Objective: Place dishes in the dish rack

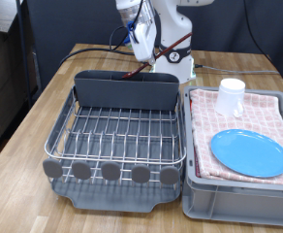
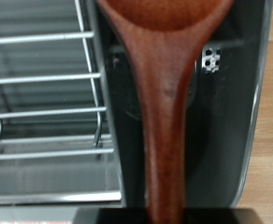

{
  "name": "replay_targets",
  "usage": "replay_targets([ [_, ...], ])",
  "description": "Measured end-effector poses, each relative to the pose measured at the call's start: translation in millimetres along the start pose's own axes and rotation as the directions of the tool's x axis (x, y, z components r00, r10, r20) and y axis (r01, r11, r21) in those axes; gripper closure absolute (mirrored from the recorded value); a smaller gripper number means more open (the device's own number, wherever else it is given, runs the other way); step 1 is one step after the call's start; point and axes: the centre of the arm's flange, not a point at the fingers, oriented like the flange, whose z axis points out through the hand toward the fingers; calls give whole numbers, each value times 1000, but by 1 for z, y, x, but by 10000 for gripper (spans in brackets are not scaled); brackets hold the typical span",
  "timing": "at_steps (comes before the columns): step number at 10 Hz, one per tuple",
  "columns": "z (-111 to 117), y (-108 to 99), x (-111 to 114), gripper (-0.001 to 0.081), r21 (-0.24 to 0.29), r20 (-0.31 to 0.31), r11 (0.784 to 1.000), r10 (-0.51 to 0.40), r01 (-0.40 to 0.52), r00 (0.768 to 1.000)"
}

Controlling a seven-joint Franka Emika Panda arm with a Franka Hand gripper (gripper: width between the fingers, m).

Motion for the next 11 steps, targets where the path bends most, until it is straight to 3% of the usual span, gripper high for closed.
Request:
replay_targets([
  [4,8,-20,30,724,10,41,1000,-13,13,999],
  [8,13,-25,37,696,14,29,1000,-9,8,1000],
  [9,14,-26,36,478,14,19,1000,-10,10,1000],
  [10,15,-26,33,478,17,3,1000,-14,14,1000],
  [11,15,-26,29,298,33,-28,999,-15,16,1000],
])
